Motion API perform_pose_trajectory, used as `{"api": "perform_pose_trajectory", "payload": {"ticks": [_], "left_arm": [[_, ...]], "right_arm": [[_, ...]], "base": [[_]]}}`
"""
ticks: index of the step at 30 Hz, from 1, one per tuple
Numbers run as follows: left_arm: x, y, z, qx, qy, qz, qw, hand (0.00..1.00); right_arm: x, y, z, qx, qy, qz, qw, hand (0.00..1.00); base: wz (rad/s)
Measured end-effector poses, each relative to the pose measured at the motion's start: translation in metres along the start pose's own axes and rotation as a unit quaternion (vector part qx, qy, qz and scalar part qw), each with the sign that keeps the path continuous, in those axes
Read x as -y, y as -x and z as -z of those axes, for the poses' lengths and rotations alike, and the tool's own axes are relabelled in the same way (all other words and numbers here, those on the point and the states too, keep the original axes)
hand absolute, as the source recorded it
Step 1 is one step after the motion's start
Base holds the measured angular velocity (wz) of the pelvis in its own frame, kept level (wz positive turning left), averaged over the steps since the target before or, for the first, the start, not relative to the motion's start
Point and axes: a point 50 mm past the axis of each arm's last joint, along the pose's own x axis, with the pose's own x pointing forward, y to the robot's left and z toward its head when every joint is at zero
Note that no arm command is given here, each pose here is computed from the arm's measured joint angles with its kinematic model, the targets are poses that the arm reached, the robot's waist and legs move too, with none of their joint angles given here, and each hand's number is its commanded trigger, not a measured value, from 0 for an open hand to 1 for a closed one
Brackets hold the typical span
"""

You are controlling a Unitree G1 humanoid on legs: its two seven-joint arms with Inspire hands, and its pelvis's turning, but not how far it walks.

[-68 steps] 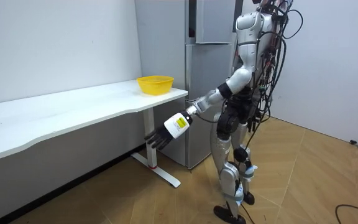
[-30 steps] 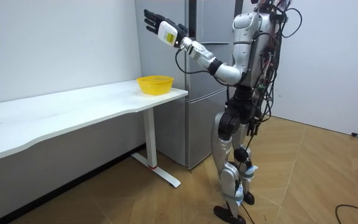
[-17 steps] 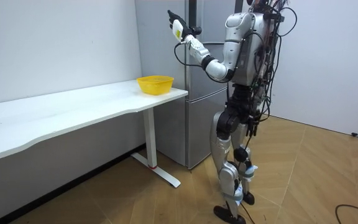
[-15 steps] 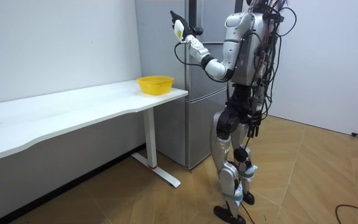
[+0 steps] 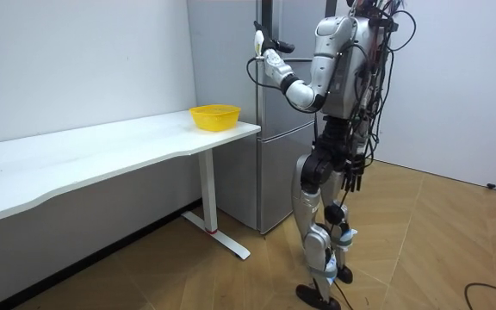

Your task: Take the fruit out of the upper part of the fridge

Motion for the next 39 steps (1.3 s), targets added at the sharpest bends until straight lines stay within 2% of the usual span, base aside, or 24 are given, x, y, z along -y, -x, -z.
{"api": "perform_pose_trajectory", "payload": {"ticks": [4,17,39], "left_arm": [[0.004,-0.001,0.001,-0.003,0.022,0.036,0.999,0.00],[0.005,0.000,0.000,-0.015,0.014,0.072,0.997,0.00],[0.021,-0.002,0.008,-0.028,0.046,0.124,0.991,0.00]], "right_arm": [[0.000,0.000,0.001,-0.007,0.003,0.001,1.000,0.00],[0.008,0.001,-0.002,-0.001,0.002,0.031,1.000,0.00],[0.015,0.003,-0.003,-0.003,0.032,0.035,0.999,0.00]], "base": [[-0.06],[0.00],[0.01]]}}
